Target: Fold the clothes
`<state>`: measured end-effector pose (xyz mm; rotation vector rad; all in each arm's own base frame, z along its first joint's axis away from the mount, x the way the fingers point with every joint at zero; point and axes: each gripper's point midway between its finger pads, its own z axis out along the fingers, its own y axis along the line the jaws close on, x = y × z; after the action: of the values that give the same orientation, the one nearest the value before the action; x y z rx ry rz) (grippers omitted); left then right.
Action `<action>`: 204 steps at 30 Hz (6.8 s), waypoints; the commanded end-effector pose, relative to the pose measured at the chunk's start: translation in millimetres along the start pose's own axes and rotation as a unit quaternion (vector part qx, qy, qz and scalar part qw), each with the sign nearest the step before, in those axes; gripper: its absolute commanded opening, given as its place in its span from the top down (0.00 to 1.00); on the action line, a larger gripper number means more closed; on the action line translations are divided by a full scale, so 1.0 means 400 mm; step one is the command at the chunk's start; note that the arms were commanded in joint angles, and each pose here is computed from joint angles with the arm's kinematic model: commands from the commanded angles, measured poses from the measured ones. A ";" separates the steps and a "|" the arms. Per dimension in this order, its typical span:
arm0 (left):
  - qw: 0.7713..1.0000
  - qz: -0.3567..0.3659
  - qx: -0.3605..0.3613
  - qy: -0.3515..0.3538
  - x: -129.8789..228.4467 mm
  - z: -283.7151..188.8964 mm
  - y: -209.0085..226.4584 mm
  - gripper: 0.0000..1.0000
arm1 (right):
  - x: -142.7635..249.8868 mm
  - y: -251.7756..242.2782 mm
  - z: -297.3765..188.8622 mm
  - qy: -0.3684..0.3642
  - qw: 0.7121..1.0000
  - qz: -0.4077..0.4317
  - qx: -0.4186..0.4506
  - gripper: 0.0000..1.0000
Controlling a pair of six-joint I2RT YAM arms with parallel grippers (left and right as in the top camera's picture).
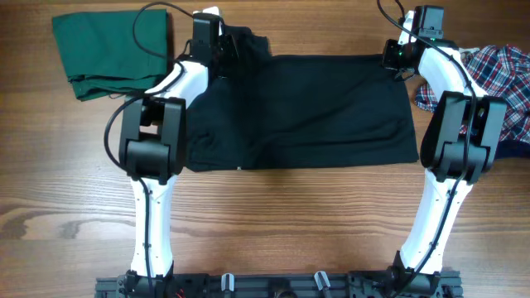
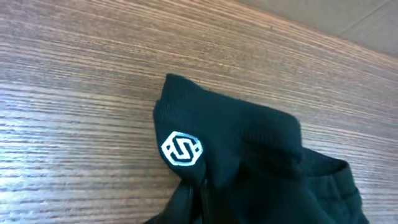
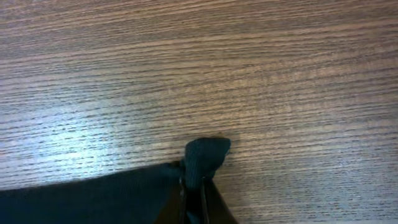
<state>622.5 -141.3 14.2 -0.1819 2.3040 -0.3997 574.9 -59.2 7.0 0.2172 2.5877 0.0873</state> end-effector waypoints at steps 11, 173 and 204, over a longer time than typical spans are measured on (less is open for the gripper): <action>0.999 0.019 -0.010 0.024 -0.070 -0.150 -0.038 0.96 | -0.055 0.005 -0.089 -0.024 0.999 0.032 0.013 0.96; 0.946 -0.044 -0.078 0.310 0.185 -0.418 0.043 0.46 | 0.194 -0.012 -0.288 0.191 0.976 0.103 0.024 0.96; 0.950 0.019 -0.065 0.304 0.182 -0.392 0.052 0.20 | 0.245 0.033 -0.289 0.231 0.958 0.167 -0.013 0.62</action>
<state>456.4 -109.7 55.9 -0.0942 2.9547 -0.3321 435.2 -36.0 53.5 0.6883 2.9905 0.2965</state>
